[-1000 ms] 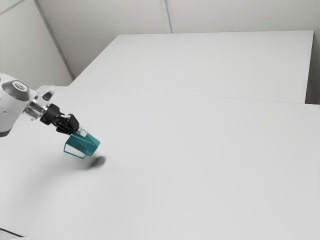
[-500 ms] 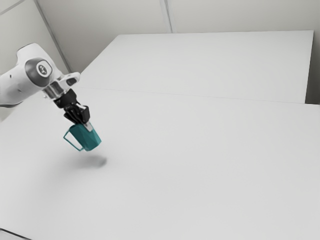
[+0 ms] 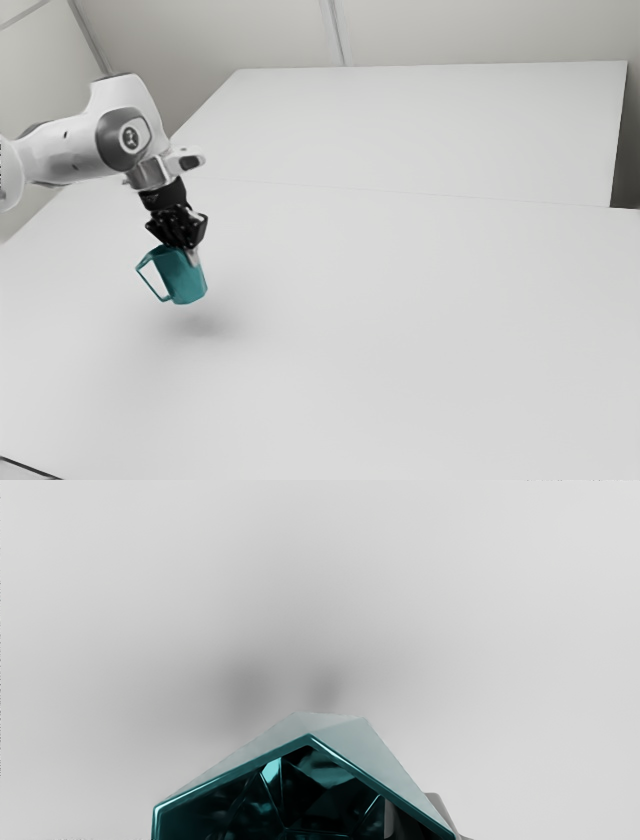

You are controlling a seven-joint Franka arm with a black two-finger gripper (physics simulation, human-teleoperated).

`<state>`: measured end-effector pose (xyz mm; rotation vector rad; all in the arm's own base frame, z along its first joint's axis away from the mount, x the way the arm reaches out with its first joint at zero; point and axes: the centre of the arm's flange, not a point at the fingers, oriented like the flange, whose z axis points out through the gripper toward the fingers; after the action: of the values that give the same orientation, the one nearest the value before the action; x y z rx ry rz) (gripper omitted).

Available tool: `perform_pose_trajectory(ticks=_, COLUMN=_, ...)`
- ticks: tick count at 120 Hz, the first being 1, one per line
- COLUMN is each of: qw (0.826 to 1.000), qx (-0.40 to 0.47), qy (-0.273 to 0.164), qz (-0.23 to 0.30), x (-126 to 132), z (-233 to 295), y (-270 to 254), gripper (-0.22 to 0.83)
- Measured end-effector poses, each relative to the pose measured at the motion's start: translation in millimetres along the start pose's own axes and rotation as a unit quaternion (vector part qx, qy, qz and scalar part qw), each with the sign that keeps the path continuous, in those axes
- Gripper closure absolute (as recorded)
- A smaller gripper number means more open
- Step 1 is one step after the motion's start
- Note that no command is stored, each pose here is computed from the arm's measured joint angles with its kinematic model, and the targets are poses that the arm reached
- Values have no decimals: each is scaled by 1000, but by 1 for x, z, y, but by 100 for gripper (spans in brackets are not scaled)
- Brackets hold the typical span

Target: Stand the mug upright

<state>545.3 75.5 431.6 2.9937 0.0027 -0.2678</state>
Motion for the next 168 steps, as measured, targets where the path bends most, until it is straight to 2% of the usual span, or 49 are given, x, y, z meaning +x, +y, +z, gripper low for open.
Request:
perform_pose_trajectory(ticks=51, qw=996, qx=76, qy=-16, qz=-51, x=20, z=27, y=37, gripper=79)
perform_pose_trajectory(ticks=84, qw=989, qx=125, qy=10, qz=-84, x=30, z=38, y=48, gripper=79)
perform_pose_trajectory(ticks=154, qw=980, qx=137, qy=46, qz=-140, x=55, z=79, y=66, gripper=79)
perform_pose_trajectory(ticks=160, qw=979, qx=136, qy=47, qz=-144, x=55, z=80, y=67, gripper=74)
perform_pose_trajectory(ticks=168, qw=978, qx=135, qy=46, qz=-149, x=53, z=83, y=69, gripper=60)
